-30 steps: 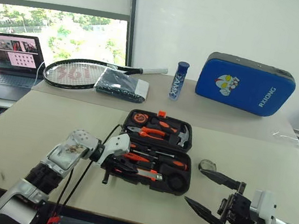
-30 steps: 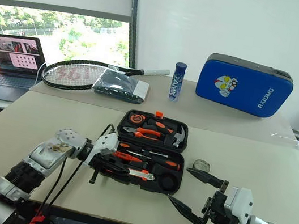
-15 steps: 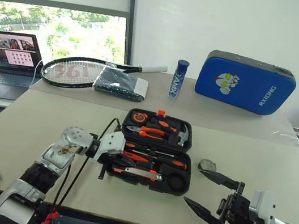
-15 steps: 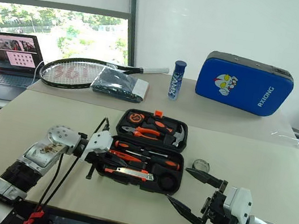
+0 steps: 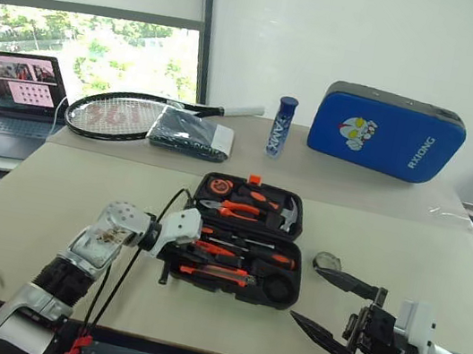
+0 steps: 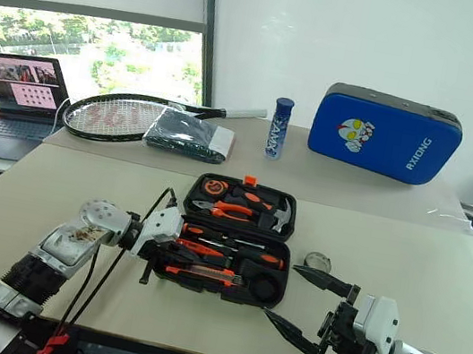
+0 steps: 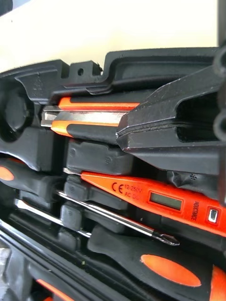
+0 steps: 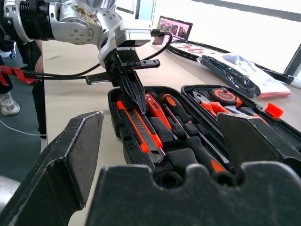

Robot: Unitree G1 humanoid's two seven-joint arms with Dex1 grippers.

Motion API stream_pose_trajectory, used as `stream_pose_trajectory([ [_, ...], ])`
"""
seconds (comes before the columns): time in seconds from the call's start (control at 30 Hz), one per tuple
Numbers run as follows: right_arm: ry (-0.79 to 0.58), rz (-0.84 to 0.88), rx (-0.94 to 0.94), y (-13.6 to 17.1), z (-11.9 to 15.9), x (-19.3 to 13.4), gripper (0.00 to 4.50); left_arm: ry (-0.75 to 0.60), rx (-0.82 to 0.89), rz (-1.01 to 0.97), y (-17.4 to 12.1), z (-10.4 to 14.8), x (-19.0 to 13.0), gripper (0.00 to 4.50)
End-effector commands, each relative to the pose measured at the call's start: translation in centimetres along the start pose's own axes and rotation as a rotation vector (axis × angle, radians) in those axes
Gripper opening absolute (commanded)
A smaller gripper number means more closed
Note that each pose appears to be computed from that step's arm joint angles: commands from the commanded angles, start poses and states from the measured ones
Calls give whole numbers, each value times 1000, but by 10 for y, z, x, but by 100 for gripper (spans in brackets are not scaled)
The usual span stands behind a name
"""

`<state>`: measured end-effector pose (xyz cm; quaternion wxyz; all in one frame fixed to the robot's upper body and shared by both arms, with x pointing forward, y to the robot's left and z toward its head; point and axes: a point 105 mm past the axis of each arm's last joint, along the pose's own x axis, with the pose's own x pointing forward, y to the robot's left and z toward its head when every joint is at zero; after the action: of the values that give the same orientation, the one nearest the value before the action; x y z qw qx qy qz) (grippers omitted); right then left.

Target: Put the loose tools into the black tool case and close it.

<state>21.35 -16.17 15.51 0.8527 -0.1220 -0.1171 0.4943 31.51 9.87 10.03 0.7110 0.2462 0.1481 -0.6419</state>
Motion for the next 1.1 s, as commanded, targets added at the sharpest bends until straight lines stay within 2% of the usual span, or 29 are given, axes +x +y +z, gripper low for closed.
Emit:
stream_pose_trajectory([
  [0.03, -33, 0, -42, -1, 10, 2, 450, 162, -118, -20, -14, -44, 14, 2],
  [0.17, -35, 0, -42, 0, 10, 3, 450, 112, -109, -22, -17, -39, 18, 2],
  [0.27, -28, -9, -49, -2, 10, 0, 450, -40, -36, -31, -19, -14, 12, 2],
  [0.37, 0, -45, -47, -7, 11, -12, 450, -209, 16, -12, -17, 9, -12, 2],
  [0.43, 34, -69, -30, -9, 8, -23, 450, -321, -23, 37, -10, 22, -35, 2],
  [0.47, 51, -81, -29, -9, 7, -29, 450, -359, -9, 71, -7, 26, -45, 42],
  [0.53, 102, -117, -24, -10, 1, -45, 450, -379, -16, 122, -4, 25, -66, 76],
  [0.67, 197, -194, -18, -9, -13, -78, 450, -388, 9, 193, -7, 17, -96, 214],
  [0.87, 322, -318, 2, -3, -36, -120, 450, -368, -57, 344, -16, -17, -144, 424],
  [0.9, 334, -319, 8, -3, -38, -122, 450, -364, -72, 352, -19, -22, -148, 445],
  [1.0, 337, -295, 0, -12, -38, -109, 450, -366, -76, 368, -26, -26, -152, 445],
  [1.1, 358, -233, -8, -37, -33, -81, 450, -385, -68, 332, -30, -20, -148, 445],
])
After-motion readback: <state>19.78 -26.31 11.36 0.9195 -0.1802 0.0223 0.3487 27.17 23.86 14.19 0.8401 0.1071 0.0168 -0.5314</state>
